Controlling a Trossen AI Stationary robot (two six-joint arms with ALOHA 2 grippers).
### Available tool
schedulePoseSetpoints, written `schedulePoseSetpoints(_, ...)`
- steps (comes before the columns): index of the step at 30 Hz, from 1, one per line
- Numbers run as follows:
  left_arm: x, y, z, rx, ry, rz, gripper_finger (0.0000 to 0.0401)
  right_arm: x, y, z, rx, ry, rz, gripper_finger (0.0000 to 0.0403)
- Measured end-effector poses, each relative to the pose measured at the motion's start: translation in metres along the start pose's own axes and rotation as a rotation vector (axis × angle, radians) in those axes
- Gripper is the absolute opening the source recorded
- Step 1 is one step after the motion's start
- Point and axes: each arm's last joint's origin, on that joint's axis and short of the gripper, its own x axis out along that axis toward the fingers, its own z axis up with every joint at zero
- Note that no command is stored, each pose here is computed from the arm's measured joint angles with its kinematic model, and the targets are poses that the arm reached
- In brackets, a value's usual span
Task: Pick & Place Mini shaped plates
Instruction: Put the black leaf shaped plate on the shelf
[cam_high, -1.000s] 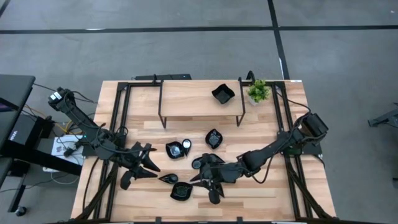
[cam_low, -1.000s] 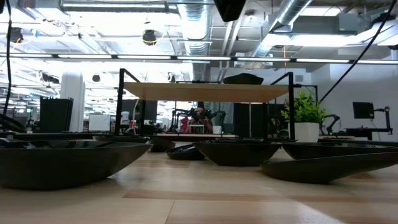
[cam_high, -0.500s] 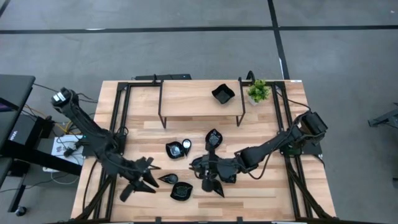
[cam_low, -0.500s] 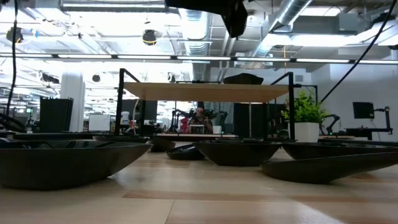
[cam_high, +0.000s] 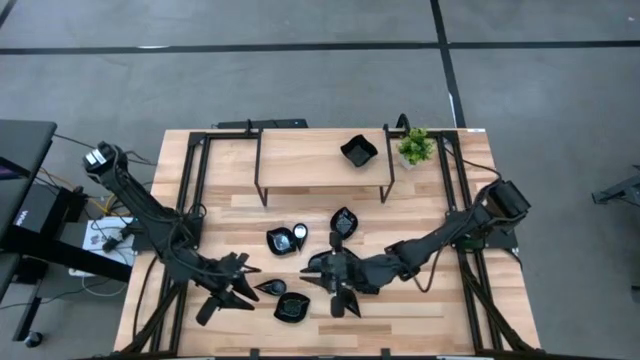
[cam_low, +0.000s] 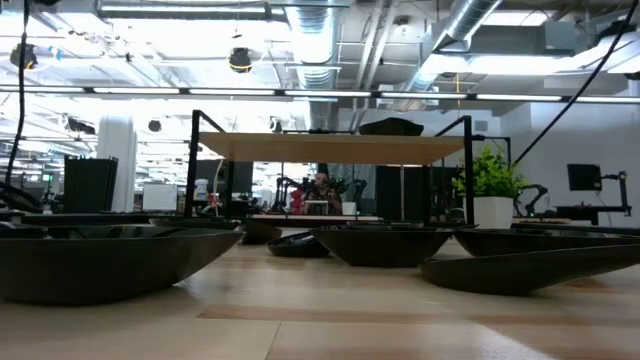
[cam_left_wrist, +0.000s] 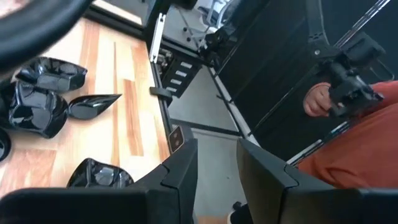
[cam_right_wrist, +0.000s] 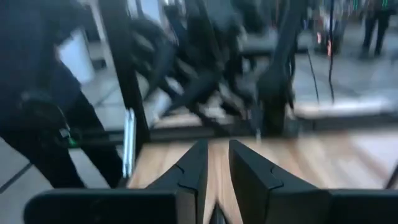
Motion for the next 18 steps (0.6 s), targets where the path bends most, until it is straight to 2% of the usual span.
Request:
schedulePoseSetpoints(3, -0.006, -0.001, 0.005, 0.033, -0.025, -0.016, 0.0113, -0.009, -0.001, 0.026, -0.030, -0.057, 0.005, 0.0061)
schedulePoseSetpoints(5, -0.010, -0.002, 0.009, 0.055, -0.040, -0.025, 0.0113, -0.015, -0.003, 0.037, -0.038, -0.044, 0.001, 0.0061)
schedulePoseSetpoints(11, -0.016, -0.003, 0.014, 0.079, -0.073, -0.035, 0.0113, -0.037, -0.013, 0.038, 0.013, 0.254, -0.089, 0.0061)
schedulePoseSetpoints(15, -0.016, -0.003, 0.014, 0.080, -0.070, -0.033, 0.0113, -0.053, -0.018, 0.022, 0.112, 0.468, -0.171, 0.0061)
schedulePoseSetpoints(18, -0.014, -0.003, 0.012, 0.084, -0.060, -0.027, 0.0113, -0.056, -0.015, 0.010, 0.179, 0.556, -0.192, 0.0061)
